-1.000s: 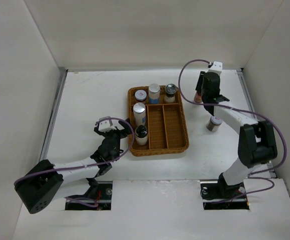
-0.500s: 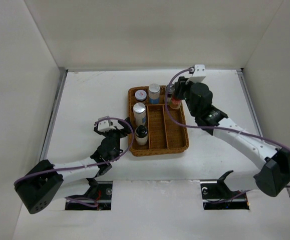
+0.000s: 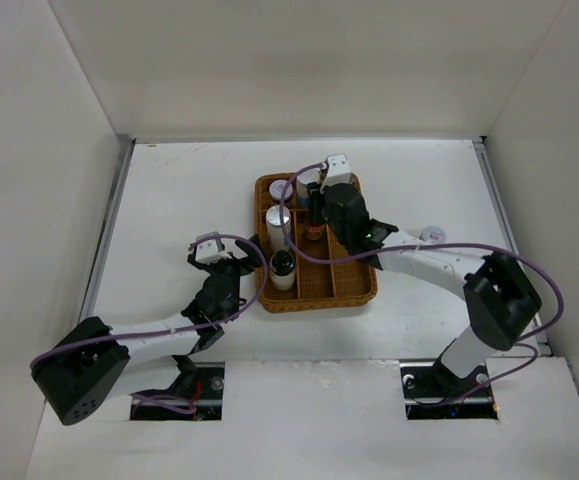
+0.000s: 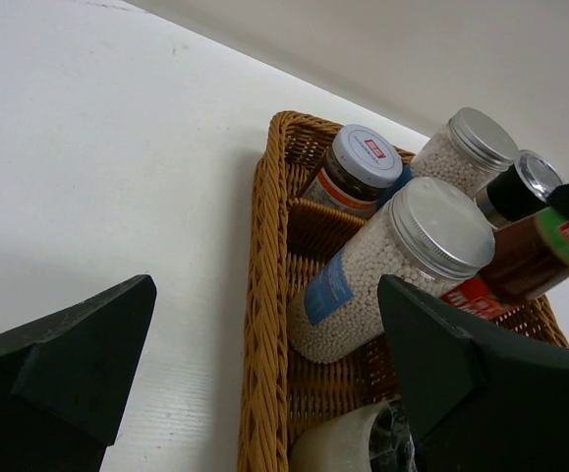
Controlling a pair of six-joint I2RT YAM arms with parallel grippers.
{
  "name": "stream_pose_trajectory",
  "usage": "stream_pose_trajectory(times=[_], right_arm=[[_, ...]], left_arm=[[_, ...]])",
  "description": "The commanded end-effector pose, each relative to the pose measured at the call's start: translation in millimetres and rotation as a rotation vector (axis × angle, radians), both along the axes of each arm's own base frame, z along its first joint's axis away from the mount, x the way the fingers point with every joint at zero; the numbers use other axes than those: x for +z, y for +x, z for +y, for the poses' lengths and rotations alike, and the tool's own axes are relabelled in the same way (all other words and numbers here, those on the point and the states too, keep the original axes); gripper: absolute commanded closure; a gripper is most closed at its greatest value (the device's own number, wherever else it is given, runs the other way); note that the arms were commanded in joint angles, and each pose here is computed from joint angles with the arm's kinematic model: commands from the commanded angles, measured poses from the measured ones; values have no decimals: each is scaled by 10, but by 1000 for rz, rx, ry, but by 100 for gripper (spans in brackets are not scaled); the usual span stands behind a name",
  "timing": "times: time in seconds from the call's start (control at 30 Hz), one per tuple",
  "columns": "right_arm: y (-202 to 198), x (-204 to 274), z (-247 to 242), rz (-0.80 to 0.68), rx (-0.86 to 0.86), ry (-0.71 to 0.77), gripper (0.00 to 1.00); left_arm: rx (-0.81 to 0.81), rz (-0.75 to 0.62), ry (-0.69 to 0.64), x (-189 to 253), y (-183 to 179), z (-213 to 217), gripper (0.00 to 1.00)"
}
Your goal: Organize the condiment bottles
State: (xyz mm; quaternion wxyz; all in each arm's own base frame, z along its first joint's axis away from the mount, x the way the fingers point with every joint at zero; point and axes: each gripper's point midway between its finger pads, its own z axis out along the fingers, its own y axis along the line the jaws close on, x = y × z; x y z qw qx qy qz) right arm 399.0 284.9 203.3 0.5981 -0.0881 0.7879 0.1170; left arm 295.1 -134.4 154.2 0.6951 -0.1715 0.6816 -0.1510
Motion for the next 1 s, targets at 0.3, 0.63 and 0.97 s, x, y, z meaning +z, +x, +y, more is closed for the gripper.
stream_pose_trajectory(times=[0.3, 0.63, 0.97], right_arm=[[105, 376, 248, -160, -16, 158, 45], [-381, 993, -598, -253, -132, 252, 6], [-785, -191, -2883, 28, -842, 98, 0]], left_arm=[[1, -41, -63, 138, 33, -17, 0], [20, -52, -71, 179, 12, 51, 0], [-2, -46, -72, 166, 6, -12, 0]])
